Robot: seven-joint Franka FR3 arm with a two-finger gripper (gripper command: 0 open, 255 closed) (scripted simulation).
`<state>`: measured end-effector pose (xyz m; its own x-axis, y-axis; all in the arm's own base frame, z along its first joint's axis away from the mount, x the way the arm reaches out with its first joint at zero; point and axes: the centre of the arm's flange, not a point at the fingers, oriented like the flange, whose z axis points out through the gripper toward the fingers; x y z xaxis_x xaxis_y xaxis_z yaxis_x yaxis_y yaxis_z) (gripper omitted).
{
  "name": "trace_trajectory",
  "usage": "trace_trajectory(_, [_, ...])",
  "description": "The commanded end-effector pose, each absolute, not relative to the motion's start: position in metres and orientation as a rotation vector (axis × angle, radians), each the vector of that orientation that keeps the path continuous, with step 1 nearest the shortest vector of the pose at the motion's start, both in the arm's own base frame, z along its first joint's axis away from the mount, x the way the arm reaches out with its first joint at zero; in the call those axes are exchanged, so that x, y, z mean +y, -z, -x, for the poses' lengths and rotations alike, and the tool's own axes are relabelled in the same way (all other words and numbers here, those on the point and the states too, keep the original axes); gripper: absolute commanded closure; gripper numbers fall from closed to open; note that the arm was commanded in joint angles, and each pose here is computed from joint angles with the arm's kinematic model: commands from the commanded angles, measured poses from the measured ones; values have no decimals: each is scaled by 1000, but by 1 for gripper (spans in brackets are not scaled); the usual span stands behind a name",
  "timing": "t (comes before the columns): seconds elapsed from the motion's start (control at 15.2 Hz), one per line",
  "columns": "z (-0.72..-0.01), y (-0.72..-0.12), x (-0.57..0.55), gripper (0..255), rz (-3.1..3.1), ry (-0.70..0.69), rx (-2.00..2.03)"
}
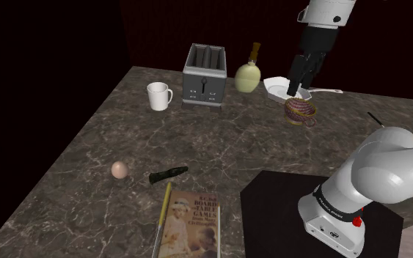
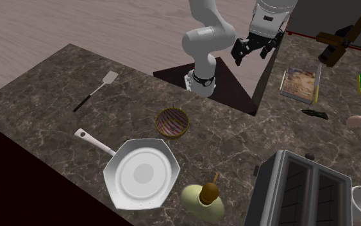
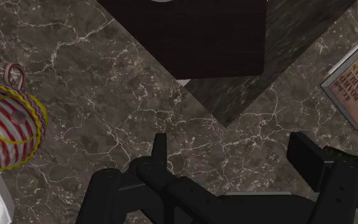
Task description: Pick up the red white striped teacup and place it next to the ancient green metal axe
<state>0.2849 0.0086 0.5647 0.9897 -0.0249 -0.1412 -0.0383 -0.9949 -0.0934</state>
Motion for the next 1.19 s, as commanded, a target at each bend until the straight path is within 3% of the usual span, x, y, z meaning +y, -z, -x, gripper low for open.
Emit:
trace_trajectory(0.0, [-285,-565,9,0,3038,-214,48])
trace_trajectory(1.12, [-307,-429,-142,0,3202,-209,0])
